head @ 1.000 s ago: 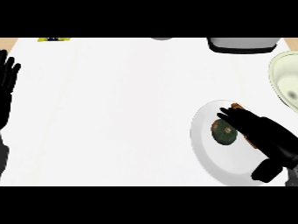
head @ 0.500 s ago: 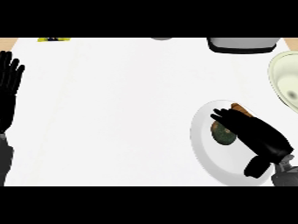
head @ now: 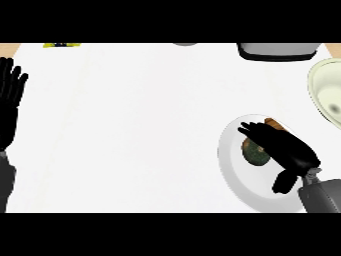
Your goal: Pick the squash from the plate and place it in the bowl
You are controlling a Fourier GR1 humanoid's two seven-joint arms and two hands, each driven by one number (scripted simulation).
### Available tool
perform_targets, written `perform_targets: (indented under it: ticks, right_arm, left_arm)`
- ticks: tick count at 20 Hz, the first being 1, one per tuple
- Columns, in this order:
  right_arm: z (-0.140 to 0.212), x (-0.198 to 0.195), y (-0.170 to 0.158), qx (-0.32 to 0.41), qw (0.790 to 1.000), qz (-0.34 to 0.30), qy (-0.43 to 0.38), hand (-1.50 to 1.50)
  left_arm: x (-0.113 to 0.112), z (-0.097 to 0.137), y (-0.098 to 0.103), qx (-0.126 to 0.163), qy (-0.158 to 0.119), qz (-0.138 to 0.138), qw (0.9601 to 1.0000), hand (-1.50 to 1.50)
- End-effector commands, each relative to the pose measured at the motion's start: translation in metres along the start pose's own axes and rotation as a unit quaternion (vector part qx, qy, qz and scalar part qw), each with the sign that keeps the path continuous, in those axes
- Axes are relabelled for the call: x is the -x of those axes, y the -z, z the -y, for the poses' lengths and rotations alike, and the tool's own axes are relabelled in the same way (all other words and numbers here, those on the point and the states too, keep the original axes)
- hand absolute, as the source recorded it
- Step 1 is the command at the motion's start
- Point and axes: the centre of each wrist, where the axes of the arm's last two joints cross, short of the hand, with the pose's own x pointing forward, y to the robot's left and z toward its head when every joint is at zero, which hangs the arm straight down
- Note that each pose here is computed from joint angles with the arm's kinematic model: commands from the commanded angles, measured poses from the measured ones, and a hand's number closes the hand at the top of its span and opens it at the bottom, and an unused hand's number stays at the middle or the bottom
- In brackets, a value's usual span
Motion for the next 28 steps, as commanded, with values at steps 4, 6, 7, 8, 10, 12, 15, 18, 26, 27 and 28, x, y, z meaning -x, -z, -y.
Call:
perform_targets:
  ticks: [4,6,7,8,10,12,15,18,26,27,28]
  right_arm:
    - [-0.014,0.002,0.018,-0.011,0.999,-0.038,0.005,-1.5]
    - [-0.023,0.019,0.012,-0.013,0.999,-0.038,0.003,-1.5]
    - [-0.012,0.006,0.029,-0.01,1.0,-0.028,-0.009,-1.5]
    - [-0.013,0.01,0.031,-0.001,0.999,-0.035,-0.013,-1.5]
    - [0.001,0.015,0.021,0.027,0.999,0.015,-0.01,1.5]
    - [-0.026,0.014,0.015,0.048,0.999,0.02,-0.016,1.5]
    - [-0.015,0.012,0.028,0.052,0.998,0.028,-0.02,1.5]
    - [0.001,0.005,0.023,0.059,0.998,0.029,-0.025,1.5]
    - [0.047,0.21,-0.201,0.069,0.957,-0.28,0.021,1.5]
    - [0.06,0.218,-0.222,0.072,0.954,-0.292,0.019,1.5]
    - [0.061,0.224,-0.235,0.083,0.948,-0.306,0.028,1.5]
  left_arm:
    - [0.007,-0.011,-0.003,-0.003,0.0,-0.002,1.0,0.0]
    - [-0.006,-0.012,-0.01,-0.002,0.005,-0.001,1.0,0.0]
    - [0.0,0.0,0.008,-0.006,0.0,0.005,1.0,0.0]
    - [-0.003,0.006,0.005,0.001,0.007,-0.006,1.0,0.0]
    - [0.003,0.011,-0.018,0.006,0.004,0.004,1.0,0.0]
    - [0.005,0.007,0.002,0.002,-0.002,-0.001,1.0,0.0]
    - [-0.006,0.01,0.012,-0.001,0.001,-0.005,1.0,0.0]
    - [-0.008,-0.014,-0.001,-0.005,0.004,-0.004,1.0,0.0]
    - [0.001,-0.013,-0.008,-0.039,0.005,0.002,0.9992,0.0]
    - [-0.002,-0.018,-0.006,-0.039,0.008,-0.001,0.9992,0.0]
    - [-0.005,-0.013,-0.005,-0.032,0.002,0.006,0.9995,0.0]
